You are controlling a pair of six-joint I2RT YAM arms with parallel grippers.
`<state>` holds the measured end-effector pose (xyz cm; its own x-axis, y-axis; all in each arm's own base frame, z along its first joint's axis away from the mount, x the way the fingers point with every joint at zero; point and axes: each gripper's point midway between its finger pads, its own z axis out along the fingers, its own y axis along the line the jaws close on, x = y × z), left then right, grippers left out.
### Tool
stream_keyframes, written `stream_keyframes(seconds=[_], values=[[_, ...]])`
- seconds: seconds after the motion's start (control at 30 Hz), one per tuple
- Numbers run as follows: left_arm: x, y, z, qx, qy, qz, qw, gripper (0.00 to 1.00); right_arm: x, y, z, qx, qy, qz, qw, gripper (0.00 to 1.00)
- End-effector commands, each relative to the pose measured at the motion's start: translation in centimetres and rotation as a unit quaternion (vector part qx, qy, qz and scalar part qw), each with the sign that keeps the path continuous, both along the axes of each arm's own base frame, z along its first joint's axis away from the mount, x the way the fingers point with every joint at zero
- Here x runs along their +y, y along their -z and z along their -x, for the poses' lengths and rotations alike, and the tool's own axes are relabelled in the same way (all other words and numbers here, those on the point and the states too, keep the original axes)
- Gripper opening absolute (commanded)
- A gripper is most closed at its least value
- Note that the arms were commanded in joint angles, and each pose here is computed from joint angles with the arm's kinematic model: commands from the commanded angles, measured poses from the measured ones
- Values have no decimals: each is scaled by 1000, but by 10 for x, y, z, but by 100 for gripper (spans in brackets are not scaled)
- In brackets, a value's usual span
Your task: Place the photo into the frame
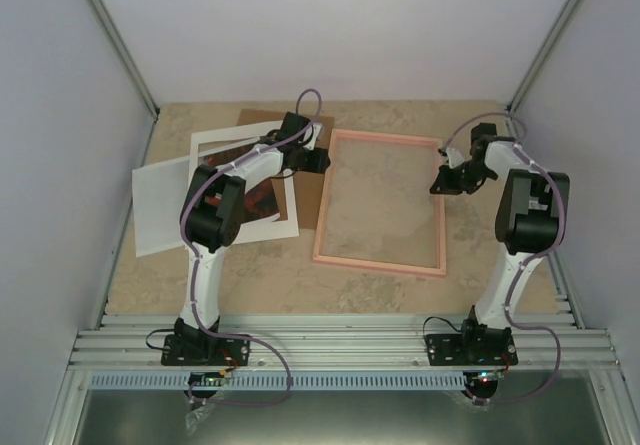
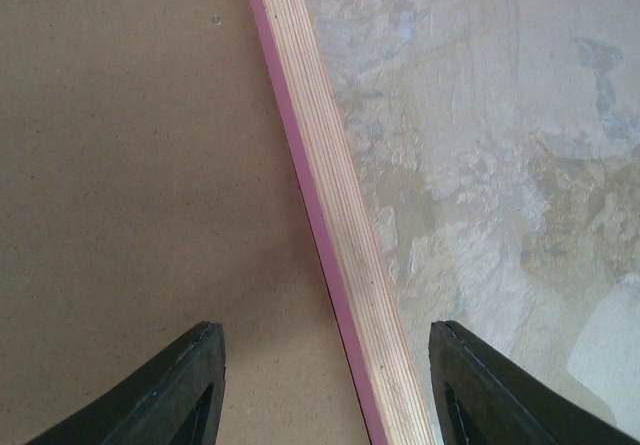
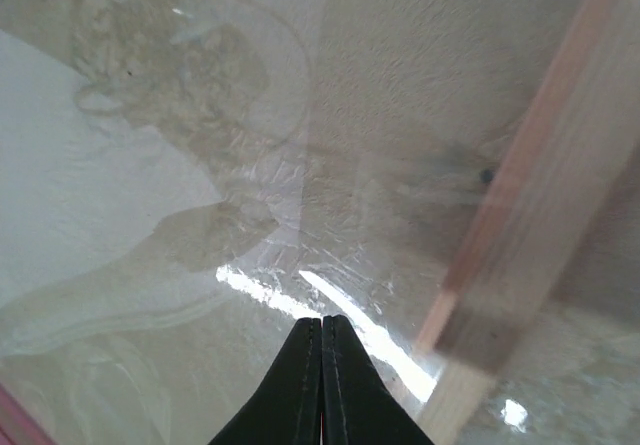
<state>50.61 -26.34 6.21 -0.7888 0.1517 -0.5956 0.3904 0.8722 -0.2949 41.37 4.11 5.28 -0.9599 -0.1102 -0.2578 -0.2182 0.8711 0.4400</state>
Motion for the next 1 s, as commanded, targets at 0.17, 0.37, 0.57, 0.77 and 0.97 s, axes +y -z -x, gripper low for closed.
stream_keyframes(seconds=[0.17,0.37,0.57,0.77,0.97], values=[[0,-3,1,-10,-4,-2,1000,58,4,46,0,21,5,36,999,3],[0,-4,0,-13,-3,-6,1000,59,16,38,0,21,-6,2,1000,5],[1,-10,1,-24,6,-12,1000,59,20,-11,-3,-33,-48,-25,998,11],[2,-11,3,-30,14,-17,999,59,9,-19,30,-30,-116,21,993,11],[3,-10,5,-29,15,-18,999,59,2,-3,64,-26,-176,62,982,9]])
